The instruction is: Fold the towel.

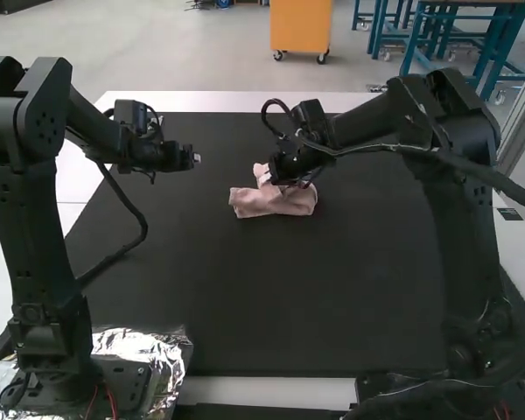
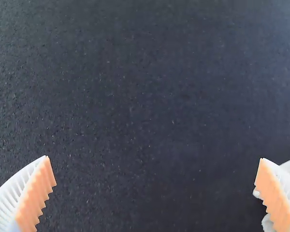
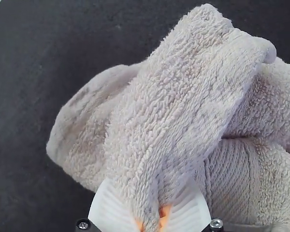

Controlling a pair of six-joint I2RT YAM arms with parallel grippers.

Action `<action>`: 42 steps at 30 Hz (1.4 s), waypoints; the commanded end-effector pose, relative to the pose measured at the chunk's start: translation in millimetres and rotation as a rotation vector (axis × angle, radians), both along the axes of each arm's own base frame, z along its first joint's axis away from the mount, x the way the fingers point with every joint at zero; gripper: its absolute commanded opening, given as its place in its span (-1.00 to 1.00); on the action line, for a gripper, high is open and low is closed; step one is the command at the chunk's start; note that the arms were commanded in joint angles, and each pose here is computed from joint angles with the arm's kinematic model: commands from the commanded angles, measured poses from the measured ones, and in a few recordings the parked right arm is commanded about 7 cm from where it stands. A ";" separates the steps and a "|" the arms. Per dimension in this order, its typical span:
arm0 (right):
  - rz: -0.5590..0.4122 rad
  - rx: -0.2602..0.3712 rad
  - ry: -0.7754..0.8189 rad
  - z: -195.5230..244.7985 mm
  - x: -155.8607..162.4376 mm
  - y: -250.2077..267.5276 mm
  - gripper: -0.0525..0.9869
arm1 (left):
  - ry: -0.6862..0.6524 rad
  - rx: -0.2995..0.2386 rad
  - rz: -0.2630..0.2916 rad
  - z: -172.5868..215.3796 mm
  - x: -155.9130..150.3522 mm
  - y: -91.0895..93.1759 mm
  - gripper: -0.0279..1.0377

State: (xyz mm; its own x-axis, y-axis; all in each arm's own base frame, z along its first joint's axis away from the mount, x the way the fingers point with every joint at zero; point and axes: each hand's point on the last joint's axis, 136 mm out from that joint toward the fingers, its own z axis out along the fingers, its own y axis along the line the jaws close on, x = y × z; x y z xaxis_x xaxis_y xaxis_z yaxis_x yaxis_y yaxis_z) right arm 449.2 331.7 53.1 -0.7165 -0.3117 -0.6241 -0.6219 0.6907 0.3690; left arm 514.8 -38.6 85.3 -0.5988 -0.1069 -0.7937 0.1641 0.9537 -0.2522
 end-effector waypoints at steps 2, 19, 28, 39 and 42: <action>0.032 0.015 -0.026 11.0 -0.4 25.7 -0.93 | -0.066 0.006 -0.001 28.4 3.2 -0.7 0.88; -0.016 0.178 -0.218 120.5 32.4 -18.0 -0.94 | -0.097 0.012 -0.006 32.8 6.3 -14.7 0.88; -0.031 0.132 -0.169 47.6 23.9 -32.3 -0.94 | -0.106 0.030 -0.003 33.8 7.2 -26.1 0.88; -0.050 0.162 -0.154 15.5 32.2 -22.0 -0.94 | -0.104 0.028 0.019 32.3 7.5 -24.9 0.88; -0.047 0.159 -0.134 6.6 28.7 -17.9 -0.94 | -0.106 0.027 0.015 31.4 6.2 -27.2 0.88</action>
State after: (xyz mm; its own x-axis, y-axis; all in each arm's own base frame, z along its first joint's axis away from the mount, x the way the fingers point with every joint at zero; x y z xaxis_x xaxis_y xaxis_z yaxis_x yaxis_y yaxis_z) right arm 480.6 300.9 61.0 -0.6270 -0.1755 -0.7590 -0.6386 0.6737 0.3718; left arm 521.6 -64.6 94.6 -0.5515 -0.0840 -0.8299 0.1750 0.9611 -0.2136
